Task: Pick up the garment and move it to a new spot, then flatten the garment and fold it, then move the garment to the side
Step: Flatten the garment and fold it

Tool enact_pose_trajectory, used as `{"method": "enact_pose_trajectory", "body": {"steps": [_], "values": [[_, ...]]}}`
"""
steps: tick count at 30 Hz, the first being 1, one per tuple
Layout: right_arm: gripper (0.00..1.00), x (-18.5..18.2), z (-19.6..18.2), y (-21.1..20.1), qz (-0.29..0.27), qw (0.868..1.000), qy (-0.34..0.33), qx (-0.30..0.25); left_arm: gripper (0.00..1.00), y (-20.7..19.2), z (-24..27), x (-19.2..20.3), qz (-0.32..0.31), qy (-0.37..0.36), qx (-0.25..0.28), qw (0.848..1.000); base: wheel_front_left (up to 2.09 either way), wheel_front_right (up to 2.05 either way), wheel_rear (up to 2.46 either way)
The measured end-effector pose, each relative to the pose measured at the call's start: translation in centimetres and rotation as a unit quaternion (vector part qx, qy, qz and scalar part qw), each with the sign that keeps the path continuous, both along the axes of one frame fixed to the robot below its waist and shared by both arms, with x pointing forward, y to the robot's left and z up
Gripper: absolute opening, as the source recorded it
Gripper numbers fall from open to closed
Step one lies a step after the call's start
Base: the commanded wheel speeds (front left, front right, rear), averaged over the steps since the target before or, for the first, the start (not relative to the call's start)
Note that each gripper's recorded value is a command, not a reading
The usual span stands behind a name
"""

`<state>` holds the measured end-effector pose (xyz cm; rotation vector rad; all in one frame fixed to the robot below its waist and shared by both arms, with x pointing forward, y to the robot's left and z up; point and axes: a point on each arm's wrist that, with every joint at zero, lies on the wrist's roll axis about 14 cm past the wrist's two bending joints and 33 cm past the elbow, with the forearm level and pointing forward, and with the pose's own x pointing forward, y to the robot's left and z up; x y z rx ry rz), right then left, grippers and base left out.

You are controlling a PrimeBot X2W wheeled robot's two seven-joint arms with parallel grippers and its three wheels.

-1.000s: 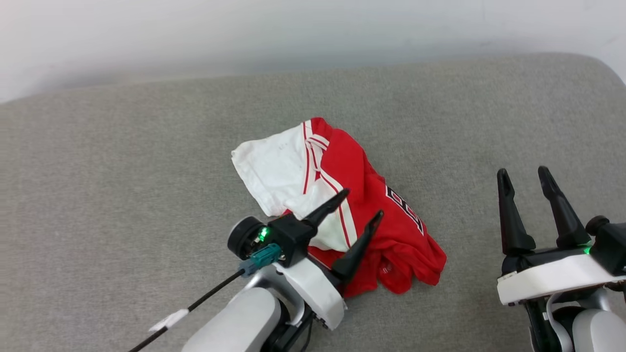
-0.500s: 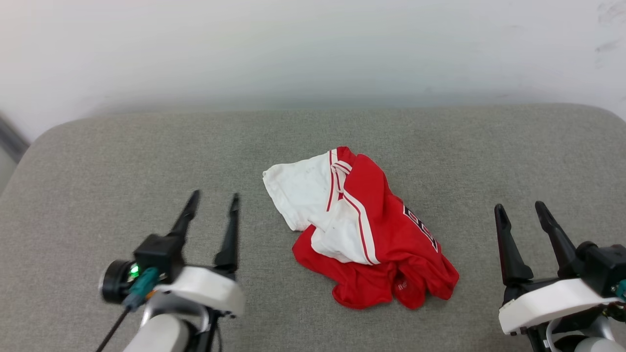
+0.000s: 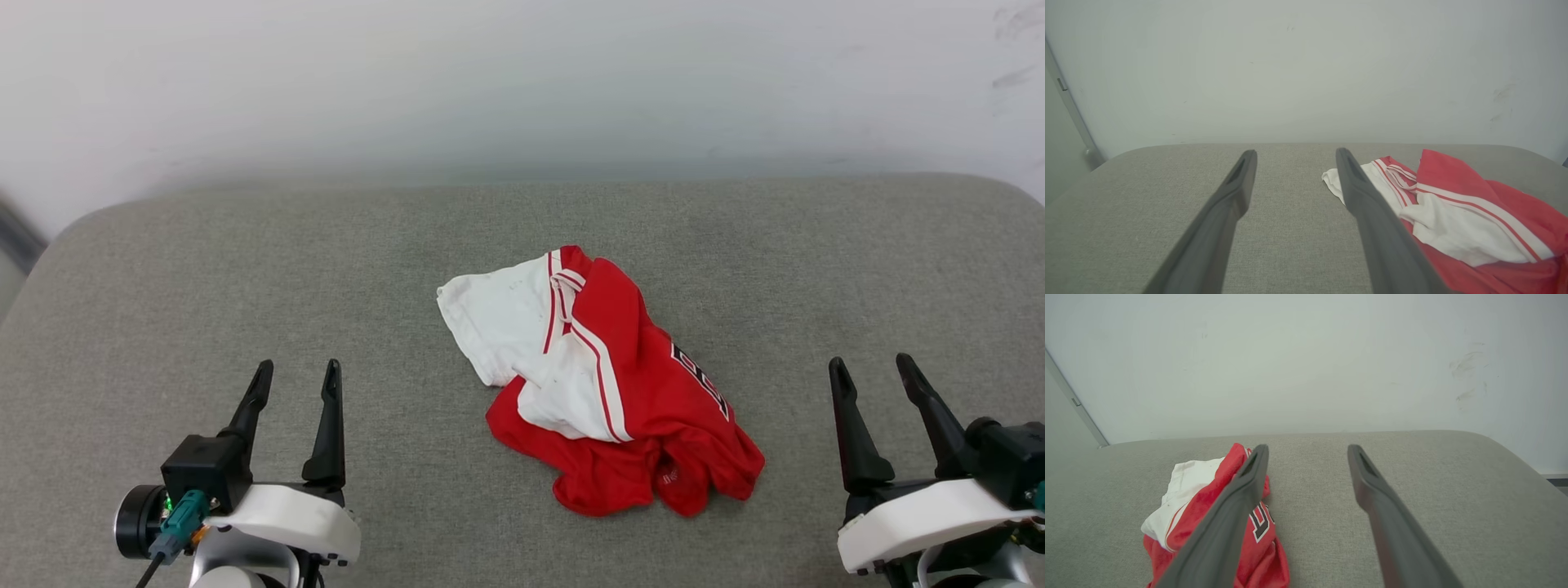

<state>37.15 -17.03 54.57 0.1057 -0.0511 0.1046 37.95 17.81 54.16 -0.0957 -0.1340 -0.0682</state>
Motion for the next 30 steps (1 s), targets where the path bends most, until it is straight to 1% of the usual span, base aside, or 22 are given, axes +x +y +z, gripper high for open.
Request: {"method": "enact_pose_trajectory", "body": {"steps": [5,8,10,12,15,18,20,23,27,28,30], "values": [[1.00,0.3,-0.4,-0.1,0.000,1.000,0.015,0.003,1.00,-0.3,-0.1,0.1,-0.007,0.001,-0.003,1.000,0.00,0.00,0.00],[1.00,1.2,-1.5,0.7,0.014,0.998,0.060,-0.007,1.00,-0.5,-0.1,0.5,-0.009,0.000,-0.006,1.000,0.00,0.00,0.00],[1.00,2.0,-2.0,2.2,0.039,0.995,0.094,-0.019,1.00,-0.6,0.1,0.9,-0.009,-0.004,-0.010,1.000,0.00,0.00,0.00],[1.00,2.6,-2.7,4.4,0.080,0.987,0.133,-0.041,1.00,-0.6,0.2,1.1,-0.010,-0.006,-0.012,1.000,0.00,0.00,0.00],[1.00,2.9,-4.2,7.5,0.148,0.965,0.198,-0.088,1.00,-0.6,0.1,1.3,-0.009,-0.007,-0.014,1.000,0.00,0.00,0.00],[1.00,2.9,-5.4,10.4,0.212,0.937,0.246,-0.131,1.00,-0.4,0.2,1.6,-0.007,-0.011,-0.014,1.000,0.00,0.00,0.00],[1.00,2.7,-6.1,12.1,0.250,0.916,0.274,-0.151,1.00,-0.1,0.2,1.7,-0.003,-0.011,-0.015,1.000,0.00,0.00,0.00],[1.00,2.0,-8.0,14.1,0.298,0.882,0.314,-0.187,1.00,0.2,-0.1,1.9,0.002,-0.008,-0.017,1.000,0.00,0.00,0.00],[1.00,1.3,-11.1,14.7,0.328,0.838,0.370,-0.231,1.00,0.7,-0.5,2.1,0.009,-0.004,-0.019,1.000,0.00,0.00,0.00],[1.00,1.2,-11.7,14.7,0.331,0.830,0.379,-0.242,1.00,0.8,-0.6,2.1,0.011,-0.003,-0.020,1.000,0.00,0.00,0.00],[1.00,1.1,-12.7,14.6,0.336,0.818,0.392,-0.253,1.00,1.1,-0.8,2.1,0.015,0.000,-0.021,1.000,0.00,0.00,0.00]]}}
